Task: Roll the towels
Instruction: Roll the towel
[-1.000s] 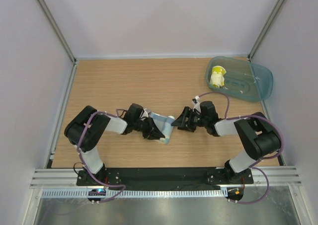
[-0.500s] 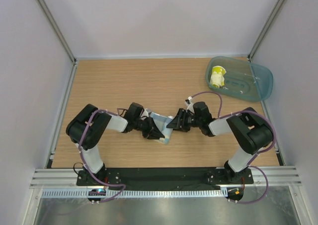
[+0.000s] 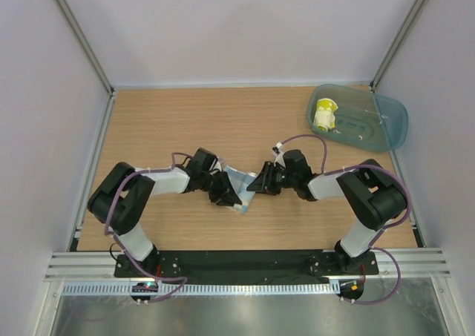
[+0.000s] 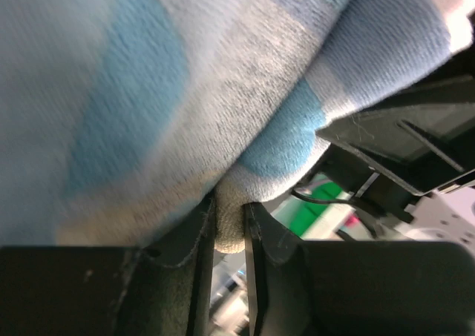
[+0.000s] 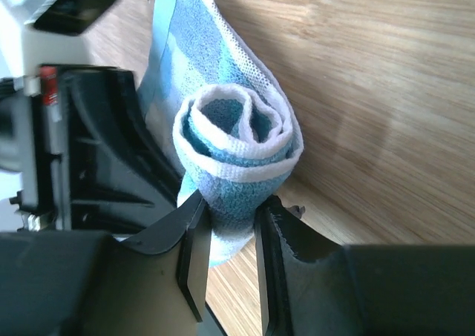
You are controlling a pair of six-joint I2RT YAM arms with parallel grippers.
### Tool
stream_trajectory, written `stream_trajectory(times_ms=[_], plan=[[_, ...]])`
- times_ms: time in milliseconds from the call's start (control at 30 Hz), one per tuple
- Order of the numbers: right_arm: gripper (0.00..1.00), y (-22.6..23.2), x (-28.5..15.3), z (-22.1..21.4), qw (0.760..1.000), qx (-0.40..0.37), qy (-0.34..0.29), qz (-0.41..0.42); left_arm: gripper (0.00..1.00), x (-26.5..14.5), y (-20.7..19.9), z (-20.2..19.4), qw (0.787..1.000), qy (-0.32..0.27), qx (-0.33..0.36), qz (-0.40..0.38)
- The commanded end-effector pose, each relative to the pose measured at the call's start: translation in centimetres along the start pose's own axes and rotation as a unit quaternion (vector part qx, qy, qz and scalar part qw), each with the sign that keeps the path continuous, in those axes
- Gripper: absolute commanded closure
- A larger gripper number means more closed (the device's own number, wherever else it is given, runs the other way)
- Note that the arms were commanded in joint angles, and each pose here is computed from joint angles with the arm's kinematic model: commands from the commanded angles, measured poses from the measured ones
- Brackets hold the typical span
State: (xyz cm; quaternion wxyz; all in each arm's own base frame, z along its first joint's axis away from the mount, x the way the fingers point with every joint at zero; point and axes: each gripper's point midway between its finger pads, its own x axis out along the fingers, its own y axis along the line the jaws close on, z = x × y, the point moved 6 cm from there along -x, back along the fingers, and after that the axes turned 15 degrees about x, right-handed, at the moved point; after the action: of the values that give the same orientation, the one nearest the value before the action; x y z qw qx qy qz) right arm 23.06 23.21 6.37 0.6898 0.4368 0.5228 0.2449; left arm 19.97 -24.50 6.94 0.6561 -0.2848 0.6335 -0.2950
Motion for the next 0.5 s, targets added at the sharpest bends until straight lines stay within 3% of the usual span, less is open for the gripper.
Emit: stream_trajectory(times_ms=[0, 233, 333, 467], plan=[[0.68, 0.8, 0.2, 0.6, 1.000, -0.007, -0.011, -0.015, 0.76, -1.6, 1.6, -0.5, 0.990, -0.019, 0.041, 0.131], [0.70, 1.2, 0.4, 0.6, 1.000, -0.001, -0.006, -0.031, 0.68, -3.4, -0.6, -0.6, 0.974, -0.045, 0.113, 0.189], [0.71, 1.4, 0.5, 0.5, 0.999, 0.002, -0.002, -0.039, 0.60, -4.5, -2.1, -0.5, 0.964, -0.072, 0.149, 0.206], [0.72, 1.7, 0.4, 0.5, 0.999, 0.007, 0.000, -0.048, 0.59, -6.1, -4.7, -0.2, 0.933, -0.137, 0.219, 0.249]])
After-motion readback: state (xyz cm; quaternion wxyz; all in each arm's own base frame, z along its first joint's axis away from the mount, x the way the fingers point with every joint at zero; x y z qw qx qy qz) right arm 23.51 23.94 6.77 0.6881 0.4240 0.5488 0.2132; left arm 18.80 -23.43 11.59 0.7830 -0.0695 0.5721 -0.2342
